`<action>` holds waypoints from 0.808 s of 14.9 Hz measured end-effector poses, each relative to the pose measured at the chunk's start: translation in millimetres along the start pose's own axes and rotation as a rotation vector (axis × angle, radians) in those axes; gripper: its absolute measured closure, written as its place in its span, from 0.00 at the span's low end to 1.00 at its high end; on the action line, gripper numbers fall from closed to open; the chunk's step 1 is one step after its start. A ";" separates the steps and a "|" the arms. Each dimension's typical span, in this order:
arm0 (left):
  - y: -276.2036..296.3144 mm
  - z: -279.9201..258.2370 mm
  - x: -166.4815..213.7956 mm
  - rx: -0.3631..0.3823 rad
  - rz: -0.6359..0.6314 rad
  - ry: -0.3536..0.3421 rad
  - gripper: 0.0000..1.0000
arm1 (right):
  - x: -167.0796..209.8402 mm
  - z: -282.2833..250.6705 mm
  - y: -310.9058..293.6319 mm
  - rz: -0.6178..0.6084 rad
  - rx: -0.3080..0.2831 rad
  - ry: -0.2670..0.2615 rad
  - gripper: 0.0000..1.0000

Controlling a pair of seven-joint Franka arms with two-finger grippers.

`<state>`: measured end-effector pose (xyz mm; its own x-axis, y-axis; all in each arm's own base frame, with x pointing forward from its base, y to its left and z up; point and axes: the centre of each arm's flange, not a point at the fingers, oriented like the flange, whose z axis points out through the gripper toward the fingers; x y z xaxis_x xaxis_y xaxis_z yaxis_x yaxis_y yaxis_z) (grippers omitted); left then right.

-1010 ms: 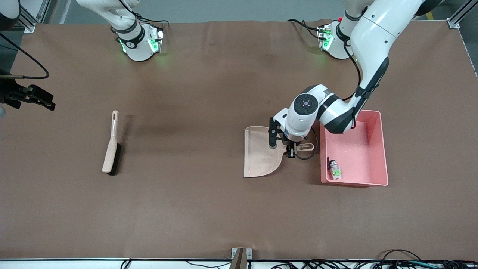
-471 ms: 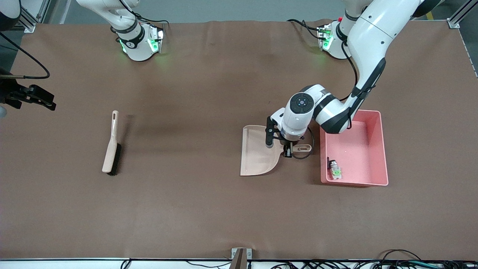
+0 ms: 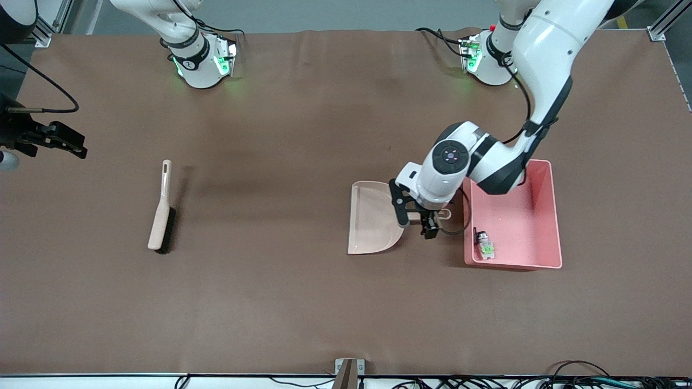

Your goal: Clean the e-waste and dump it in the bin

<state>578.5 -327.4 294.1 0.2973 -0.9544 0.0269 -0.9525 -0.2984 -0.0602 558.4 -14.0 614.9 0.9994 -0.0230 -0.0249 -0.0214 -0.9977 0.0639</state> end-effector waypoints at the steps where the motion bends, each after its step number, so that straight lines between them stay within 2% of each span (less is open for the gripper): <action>1: -7.3 -24.1 -5.6 0.006 -0.097 -0.002 0.00 | -0.1 0.1 0.0 0.000 0.000 -0.001 0.00; 3: -19.2 -69.1 -21.0 0.031 -0.269 -0.002 0.00 | -0.2 0.1 0.0 0.000 0.000 -0.001 0.00; 7: -36.7 -143.7 -60.5 0.080 -0.535 -0.004 0.00 | -0.5 0.4 0.0 0.000 0.000 -0.005 0.00; 9: -37.4 -179.2 -80.6 0.096 -0.642 -0.016 0.00 | -1.0 0.7 -0.4 0.001 0.005 -0.009 0.00; 12: -57.5 -227.8 -130.5 0.161 -0.757 -0.008 0.00 | -1.2 -0.6 -3.2 0.002 0.033 -0.006 0.00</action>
<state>579.6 -183.9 521.4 0.8648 -0.4894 0.1119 -0.4681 -0.8666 -0.1728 557.4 -10.7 615.3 0.9992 -0.0257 -0.0308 -0.0247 -0.9992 0.0312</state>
